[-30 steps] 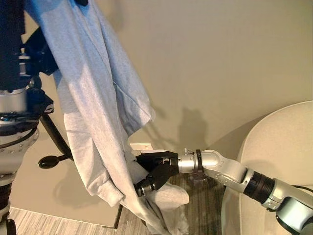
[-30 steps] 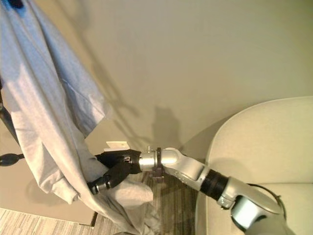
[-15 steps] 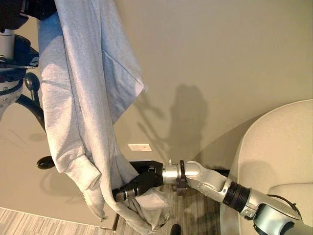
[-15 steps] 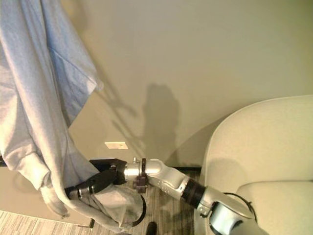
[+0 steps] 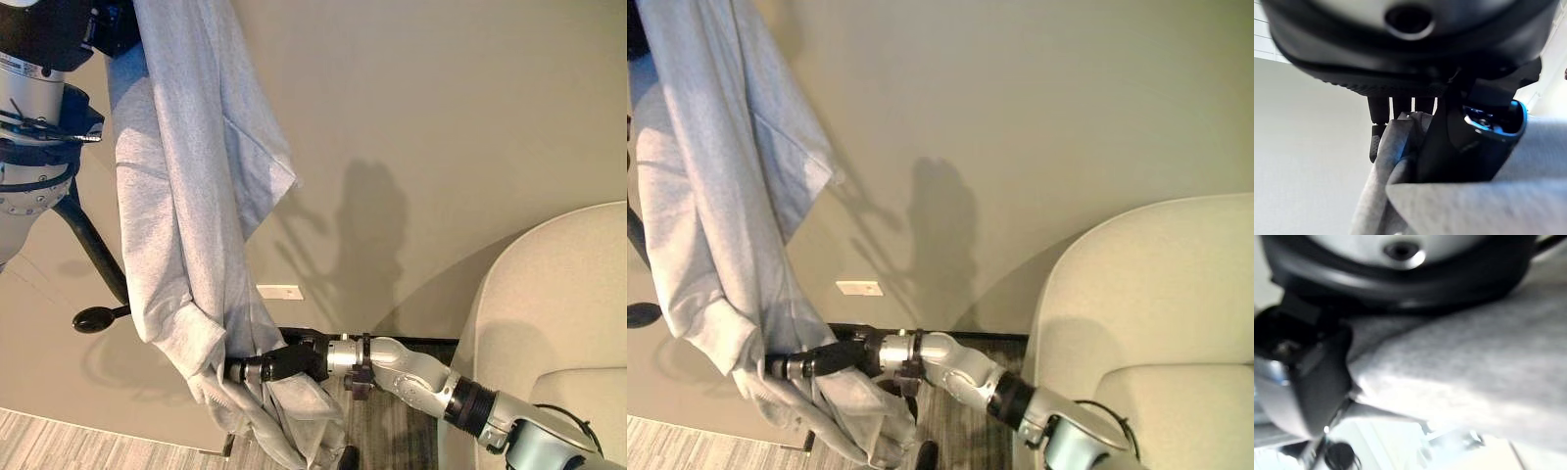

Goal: Hang the clothes on the sofa on the clothes rack.

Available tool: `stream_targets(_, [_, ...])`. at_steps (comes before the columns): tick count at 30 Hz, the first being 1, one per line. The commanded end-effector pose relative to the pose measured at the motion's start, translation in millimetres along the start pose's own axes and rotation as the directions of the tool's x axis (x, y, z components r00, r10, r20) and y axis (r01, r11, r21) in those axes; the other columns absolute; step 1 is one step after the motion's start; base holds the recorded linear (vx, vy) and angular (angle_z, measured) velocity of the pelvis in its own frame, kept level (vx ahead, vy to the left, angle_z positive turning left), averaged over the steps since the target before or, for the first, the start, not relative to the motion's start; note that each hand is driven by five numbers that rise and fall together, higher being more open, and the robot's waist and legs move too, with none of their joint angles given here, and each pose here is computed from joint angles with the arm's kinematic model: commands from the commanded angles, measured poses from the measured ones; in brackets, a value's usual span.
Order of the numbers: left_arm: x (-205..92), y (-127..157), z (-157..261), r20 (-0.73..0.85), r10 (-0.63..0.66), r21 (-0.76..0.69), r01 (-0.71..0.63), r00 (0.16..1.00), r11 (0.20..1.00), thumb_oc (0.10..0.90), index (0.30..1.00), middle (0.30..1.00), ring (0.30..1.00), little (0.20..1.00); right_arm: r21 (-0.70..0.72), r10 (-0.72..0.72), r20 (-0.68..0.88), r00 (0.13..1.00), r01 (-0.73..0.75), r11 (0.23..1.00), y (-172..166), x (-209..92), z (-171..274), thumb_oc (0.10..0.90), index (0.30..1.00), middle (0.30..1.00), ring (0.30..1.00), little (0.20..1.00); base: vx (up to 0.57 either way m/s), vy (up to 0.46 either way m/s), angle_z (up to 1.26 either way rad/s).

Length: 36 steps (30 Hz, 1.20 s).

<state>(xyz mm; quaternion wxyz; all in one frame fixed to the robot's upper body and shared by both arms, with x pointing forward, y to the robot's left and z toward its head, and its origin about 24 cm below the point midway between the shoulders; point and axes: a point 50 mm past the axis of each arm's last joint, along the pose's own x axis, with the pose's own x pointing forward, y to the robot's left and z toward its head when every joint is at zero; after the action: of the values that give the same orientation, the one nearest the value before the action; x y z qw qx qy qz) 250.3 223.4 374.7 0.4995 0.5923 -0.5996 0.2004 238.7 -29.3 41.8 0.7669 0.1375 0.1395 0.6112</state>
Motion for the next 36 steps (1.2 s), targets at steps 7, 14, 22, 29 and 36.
stream_targets(7, [3.1,75.8,-73.7,-0.222,0.265,0.353,-0.176,0.939,0.919,0.400,0.300,0.300,0.300,0.300,0.035,-0.217,0.188,0.958,0.214,0.976,-21.4,-46.0,12.9,0.400,0.300,0.300,0.300,0.300,0.02,-0.005,-0.05])
stream_targets(14, [-12.6,89.9,-75.2,-0.209,0.217,0.404,-0.118,0.954,0.907,0.400,0.300,0.300,0.300,0.300,-0.178,-0.403,0.416,0.815,0.507,0.843,-40.0,-99.2,73.3,0.400,0.300,0.300,0.300,0.300,0.00,0.001,-0.01])
stream_targets(22, [-64.6,131.3,-63.4,-0.168,0.238,0.574,-0.101,0.957,0.813,0.400,0.300,0.300,0.300,0.300,-0.458,-0.148,0.864,0.481,0.873,0.168,12.0,-136.9,191.5,0.400,0.300,0.300,0.300,0.300,0.01,0.018,-0.02])
stream_targets(29, [-96.8,152.4,-62.2,-0.191,0.261,0.668,-0.070,0.946,0.741,0.400,0.300,0.300,0.300,0.300,-0.281,0.134,0.943,0.305,0.944,-0.171,46.4,-134.0,230.3,0.400,0.300,0.300,0.300,0.300,-0.01,0.014,0.23])
stream_targets(36, [-117.4,159.8,-58.3,-0.235,0.293,0.673,-0.063,0.927,0.737,0.400,0.300,0.300,0.300,0.300,-0.162,0.205,0.955,0.216,0.954,-0.252,51.3,-133.3,239.9,0.400,0.300,0.300,0.300,0.300,0.00,0.002,0.08])
